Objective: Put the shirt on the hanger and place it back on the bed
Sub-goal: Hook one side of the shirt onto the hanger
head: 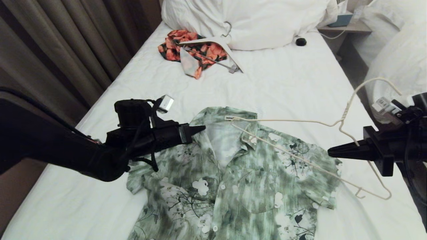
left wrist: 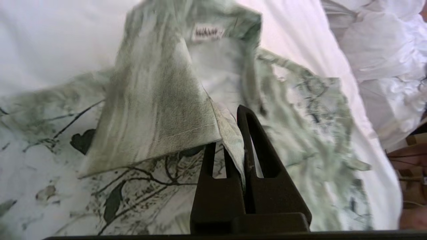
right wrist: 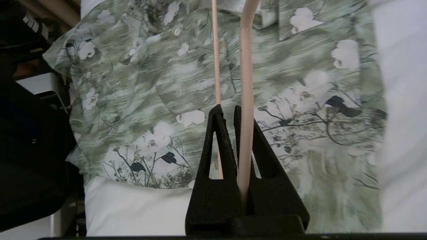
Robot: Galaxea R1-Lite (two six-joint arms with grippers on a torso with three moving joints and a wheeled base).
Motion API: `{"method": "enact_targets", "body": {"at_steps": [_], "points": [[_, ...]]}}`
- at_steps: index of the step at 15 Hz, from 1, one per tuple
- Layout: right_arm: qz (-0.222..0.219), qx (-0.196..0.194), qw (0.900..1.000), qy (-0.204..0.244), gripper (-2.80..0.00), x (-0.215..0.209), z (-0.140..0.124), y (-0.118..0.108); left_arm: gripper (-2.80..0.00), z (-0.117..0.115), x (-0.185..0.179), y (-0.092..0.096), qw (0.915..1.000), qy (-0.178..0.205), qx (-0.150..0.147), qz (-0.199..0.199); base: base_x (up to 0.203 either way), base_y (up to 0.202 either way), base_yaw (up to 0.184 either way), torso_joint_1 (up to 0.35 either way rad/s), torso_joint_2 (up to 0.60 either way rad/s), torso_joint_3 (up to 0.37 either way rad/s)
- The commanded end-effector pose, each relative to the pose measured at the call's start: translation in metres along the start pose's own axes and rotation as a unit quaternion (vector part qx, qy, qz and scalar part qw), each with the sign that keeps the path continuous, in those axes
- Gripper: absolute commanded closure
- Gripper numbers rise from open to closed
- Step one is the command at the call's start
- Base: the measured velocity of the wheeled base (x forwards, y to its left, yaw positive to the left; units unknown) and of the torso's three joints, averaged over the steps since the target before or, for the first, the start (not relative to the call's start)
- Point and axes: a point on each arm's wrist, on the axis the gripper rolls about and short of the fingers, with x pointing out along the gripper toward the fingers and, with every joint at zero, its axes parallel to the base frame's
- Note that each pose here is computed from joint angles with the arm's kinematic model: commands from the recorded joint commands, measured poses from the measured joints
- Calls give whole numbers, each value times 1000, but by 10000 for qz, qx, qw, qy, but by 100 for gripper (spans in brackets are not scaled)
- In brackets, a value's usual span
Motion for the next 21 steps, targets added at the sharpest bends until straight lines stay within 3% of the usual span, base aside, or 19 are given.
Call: {"method": "enact_targets", "body": {"at_steps": [1,6,9,13,18,21], "points": [[141,48,9999,34,0,9,-4,-2,0,21,-19,-19,9995,-249,154,-104,0,0,0,0,0,0],[299,-84,9992,233,0,26,5,7,0,44,-50,-57,9986,-341,274,-312,0,0,0,0,0,0],[389,-194,9989,202,0,30,12,13,0,58,-80,-94,9961,-459,417,-625,0,0,0,0,0,0],[637,-357,9972,130,0,43,24,19,0,58,-104,-144,9909,-324,521,-1202,0,0,0,0,0,0],[957,-592,9936,32,0,57,47,38,0,59,-104,-183,9864,-168,821,-1412,0,0,0,0,0,0],[1107,-669,9916,-10,0,60,54,48,0,54,-83,-191,9851,24,963,-1425,0,0,0,0,0,0]]}}
